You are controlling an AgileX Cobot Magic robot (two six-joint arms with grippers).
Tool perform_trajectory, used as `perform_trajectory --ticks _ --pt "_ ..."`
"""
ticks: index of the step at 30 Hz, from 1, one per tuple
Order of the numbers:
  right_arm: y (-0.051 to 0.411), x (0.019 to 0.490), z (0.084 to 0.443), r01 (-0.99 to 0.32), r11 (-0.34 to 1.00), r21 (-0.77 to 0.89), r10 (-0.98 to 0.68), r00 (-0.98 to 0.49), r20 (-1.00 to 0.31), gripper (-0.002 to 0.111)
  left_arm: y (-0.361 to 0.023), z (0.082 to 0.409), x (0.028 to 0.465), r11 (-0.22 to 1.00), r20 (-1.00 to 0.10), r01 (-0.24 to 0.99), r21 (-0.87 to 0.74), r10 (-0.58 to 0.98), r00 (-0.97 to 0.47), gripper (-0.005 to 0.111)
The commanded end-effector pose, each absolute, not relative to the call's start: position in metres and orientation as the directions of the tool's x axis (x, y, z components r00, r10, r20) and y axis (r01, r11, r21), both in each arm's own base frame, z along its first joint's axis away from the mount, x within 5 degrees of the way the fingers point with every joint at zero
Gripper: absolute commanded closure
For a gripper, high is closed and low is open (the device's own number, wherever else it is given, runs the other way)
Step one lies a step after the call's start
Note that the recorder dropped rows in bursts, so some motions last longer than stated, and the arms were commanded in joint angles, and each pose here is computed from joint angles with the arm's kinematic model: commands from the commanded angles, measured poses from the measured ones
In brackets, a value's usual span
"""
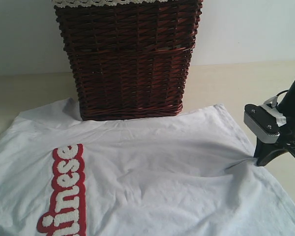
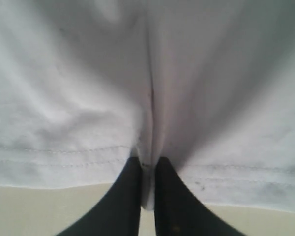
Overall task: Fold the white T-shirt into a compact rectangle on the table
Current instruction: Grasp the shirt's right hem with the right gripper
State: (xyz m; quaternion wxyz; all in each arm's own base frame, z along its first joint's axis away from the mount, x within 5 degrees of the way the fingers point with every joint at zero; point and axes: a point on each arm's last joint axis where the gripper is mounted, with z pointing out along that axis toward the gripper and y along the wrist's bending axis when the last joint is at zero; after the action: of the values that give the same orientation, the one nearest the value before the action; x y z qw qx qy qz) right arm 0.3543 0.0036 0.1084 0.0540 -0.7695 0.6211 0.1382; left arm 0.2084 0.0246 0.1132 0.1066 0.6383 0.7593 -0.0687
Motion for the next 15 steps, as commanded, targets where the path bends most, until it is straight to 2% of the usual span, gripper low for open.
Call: perform_trajectory --ticks 1,7,15 --pt "0.0023 0.3484 0.1045 -0.959 -0.244 0.144 -0.941 0.198 -0.274 0.108 0.0254 0.1103 0.2099 0.170 -0.227 0.984 0.059 0.962 -0.152 0.081" --pt "0.0023 0.3484 0.1108 -0.961 -0.242 0.131 -0.942 0.200 -0.271 0.108 0.0254 0.1103 0.2099 0.170 -0.227 0.984 0.059 0.962 -0.152 0.081" --pt "0.0027 0.3474 0.1130 -0.975 -0.149 0.163 -0.960 0.103 -0.261 0.108 0.0254 0.1103 0.2099 0.170 -0.227 0.984 0.059 0.962 -0.152 0.081"
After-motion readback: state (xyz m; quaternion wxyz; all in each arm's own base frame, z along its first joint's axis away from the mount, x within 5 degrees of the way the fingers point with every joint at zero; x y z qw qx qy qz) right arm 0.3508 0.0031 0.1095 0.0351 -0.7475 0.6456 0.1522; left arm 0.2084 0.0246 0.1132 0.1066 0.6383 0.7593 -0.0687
